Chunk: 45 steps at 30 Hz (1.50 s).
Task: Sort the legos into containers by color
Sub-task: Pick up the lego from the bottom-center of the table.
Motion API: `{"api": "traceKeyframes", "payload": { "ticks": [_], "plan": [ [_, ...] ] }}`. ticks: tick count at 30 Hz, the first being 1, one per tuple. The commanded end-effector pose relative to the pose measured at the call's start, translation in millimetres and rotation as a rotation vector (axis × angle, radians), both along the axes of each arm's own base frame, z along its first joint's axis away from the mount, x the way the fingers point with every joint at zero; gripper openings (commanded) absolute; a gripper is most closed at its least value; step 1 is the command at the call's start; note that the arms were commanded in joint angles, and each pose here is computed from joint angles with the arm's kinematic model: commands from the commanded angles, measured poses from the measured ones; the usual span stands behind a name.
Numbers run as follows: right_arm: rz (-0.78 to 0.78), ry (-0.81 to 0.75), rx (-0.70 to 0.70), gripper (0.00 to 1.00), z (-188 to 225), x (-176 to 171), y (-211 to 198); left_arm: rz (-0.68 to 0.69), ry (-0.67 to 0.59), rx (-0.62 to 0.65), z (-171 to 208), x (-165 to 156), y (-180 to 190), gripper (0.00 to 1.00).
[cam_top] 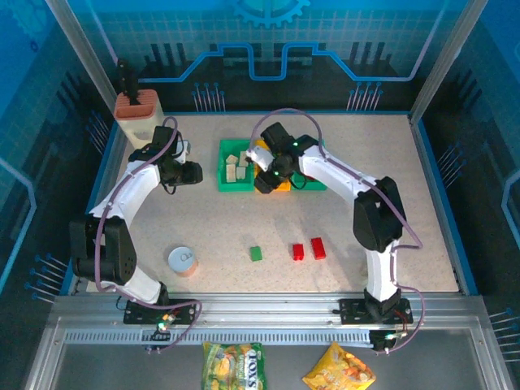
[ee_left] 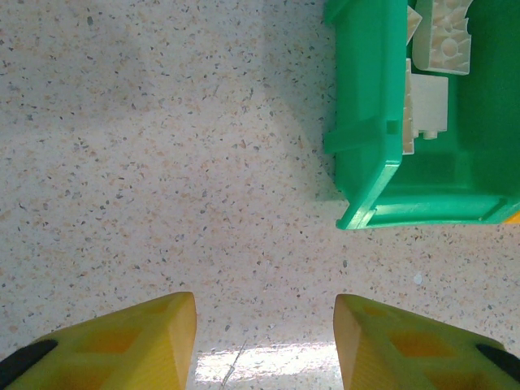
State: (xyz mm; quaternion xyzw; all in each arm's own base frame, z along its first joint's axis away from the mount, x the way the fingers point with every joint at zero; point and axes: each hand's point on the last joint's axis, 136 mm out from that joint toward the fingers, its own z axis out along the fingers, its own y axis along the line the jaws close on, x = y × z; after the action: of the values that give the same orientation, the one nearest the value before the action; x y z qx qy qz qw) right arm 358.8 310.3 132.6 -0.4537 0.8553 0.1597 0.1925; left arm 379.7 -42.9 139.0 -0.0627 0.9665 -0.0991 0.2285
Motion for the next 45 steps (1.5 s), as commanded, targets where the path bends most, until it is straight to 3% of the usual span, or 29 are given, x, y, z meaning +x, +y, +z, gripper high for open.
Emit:
{"api": "traceKeyframes", "payload": {
  "ticks": [1, 7, 15, 23, 35, 45],
  "plan": [
    [0.275, -0.054, 0.151, 0.41, 22, -40, 25, -0.007, -0.037, -0.004, 14, -3, 2, 0.49],
    [0.445, -0.066, 0.233, 0.42, 19, -86, 26, 0.01, -0.018, -0.039, 24, -12, -3, 0.5],
    [0.616, -0.111, 0.207, 0.43, -1, -127, 26, -0.015, -0.054, -0.093, 39, -29, -13, 0.5],
    [0.739, -0.164, 0.154, 0.45, -30, -157, 22, -0.121, -0.187, -0.111, 54, -50, -29, 0.5],
    [0.773, -0.164, 0.077, 0.54, -75, -179, 24, -0.263, -0.419, -0.131, 87, -64, -50, 0.52],
    [0.746, -0.159, 0.014, 0.56, -104, -180, 22, -0.269, -0.452, -0.099, 91, -63, -47, 0.52]
  ]
}}
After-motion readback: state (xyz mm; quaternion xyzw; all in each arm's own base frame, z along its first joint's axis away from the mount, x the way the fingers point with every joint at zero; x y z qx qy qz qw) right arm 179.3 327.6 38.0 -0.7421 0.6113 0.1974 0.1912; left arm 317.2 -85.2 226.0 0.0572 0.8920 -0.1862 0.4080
